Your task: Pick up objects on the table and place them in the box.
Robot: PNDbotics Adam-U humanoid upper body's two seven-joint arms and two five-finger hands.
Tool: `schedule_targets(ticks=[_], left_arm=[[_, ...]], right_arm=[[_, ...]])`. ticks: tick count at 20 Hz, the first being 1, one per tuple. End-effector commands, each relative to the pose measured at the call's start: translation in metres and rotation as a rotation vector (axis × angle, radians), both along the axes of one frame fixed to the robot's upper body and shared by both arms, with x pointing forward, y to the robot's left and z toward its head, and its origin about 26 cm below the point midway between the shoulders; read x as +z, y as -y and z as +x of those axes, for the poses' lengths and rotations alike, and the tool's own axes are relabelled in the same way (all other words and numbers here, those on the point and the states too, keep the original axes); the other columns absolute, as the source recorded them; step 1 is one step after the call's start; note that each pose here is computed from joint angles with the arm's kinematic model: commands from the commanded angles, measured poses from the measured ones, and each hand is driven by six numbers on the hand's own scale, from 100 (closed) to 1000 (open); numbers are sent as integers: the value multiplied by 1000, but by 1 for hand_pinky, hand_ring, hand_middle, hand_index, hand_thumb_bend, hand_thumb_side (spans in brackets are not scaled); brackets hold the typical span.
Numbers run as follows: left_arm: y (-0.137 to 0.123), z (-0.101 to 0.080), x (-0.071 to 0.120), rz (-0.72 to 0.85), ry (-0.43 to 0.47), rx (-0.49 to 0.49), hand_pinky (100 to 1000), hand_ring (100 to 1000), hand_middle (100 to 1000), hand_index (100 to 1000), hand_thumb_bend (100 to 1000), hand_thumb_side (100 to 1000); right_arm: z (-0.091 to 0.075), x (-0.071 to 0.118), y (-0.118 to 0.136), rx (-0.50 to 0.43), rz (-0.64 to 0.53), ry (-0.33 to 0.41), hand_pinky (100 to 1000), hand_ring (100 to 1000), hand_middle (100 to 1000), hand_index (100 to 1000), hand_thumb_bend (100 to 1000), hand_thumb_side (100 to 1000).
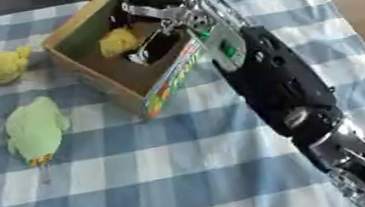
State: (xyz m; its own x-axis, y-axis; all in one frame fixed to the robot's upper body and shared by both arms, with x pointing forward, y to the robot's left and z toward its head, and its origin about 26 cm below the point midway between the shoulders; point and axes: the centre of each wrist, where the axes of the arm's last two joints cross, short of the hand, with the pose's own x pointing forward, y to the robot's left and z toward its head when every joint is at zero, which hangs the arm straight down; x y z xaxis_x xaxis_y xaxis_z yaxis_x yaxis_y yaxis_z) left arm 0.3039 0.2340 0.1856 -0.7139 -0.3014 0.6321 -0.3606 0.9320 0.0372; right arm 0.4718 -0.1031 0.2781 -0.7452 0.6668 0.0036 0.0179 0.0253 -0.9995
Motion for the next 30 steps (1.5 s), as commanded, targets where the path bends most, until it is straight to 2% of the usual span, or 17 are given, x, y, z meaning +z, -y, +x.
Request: schedule_targets(ticks=[1, 4, 6, 7, 8, 9, 10, 11, 15, 17, 25, 26, 29, 30], left_arm=[[0, -2, 7, 8, 25, -8, 475, 592, 604, 734, 100, 793], [0, -2, 7, 7, 24, -9, 475, 592, 604, 734, 100, 792], [0, -2, 6, 8, 23, -10, 475, 593, 604, 734, 100, 791], [0, -2, 6, 8, 23, -10, 475, 593, 604, 734, 100, 791], [0, -2, 6, 7, 23, -10, 475, 593, 604, 734, 100, 791], [0, -2, 6, 7, 23, -11, 475, 593, 605, 734, 100, 791], [1, -2, 6, 7, 23, -11, 475, 593, 605, 734, 100, 791], [1, -2, 6, 7, 22, -11, 475, 593, 605, 734, 100, 790], [1, -2, 6, 7, 22, -12, 476, 593, 605, 735, 100, 791], [1, -2, 6, 7, 21, -12, 475, 593, 605, 735, 100, 790], [0, -2, 7, 5, 23, -7, 476, 595, 608, 736, 100, 788], [0, -2, 7, 6, 24, -7, 477, 597, 610, 739, 100, 780], [-3, -1, 12, 16, 39, 12, 478, 599, 613, 742, 100, 776], [-4, -1, 14, 21, 44, 20, 479, 603, 618, 746, 100, 765]], right_arm=[[2, 9, -2, -15, -29, 33, 743, 766, 451, 683, 100, 100], [4, 9, -4, -23, -60, 27, 756, 790, 503, 736, 100, 117], [5, 8, -5, -33, -77, 27, 769, 810, 550, 771, 100, 183], [5, 8, -5, -38, -85, 25, 781, 824, 588, 794, 100, 277], [6, 7, -6, -43, -93, 22, 788, 833, 608, 807, 100, 316], [6, 6, -7, -44, -101, 19, 811, 856, 666, 839, 100, 389], [7, 6, -7, -43, -107, 16, 820, 866, 686, 851, 129, 412], [7, 6, -8, -42, -113, 15, 842, 899, 743, 876, 267, 461], [6, 9, -10, -39, -115, 21, 872, 945, 794, 916, 494, 494], [5, 13, -10, -43, -98, 36, 876, 951, 801, 924, 536, 497], [-7, 37, -1, -25, 26, 129, 874, 943, 781, 919, 560, 533], [-9, 40, 0, -22, 36, 135, 868, 931, 758, 918, 560, 603], [-29, 66, 21, 33, 181, 241, 864, 924, 740, 913, 537, 658], [-38, 73, 27, 48, 235, 264, 861, 920, 728, 912, 497, 691]])
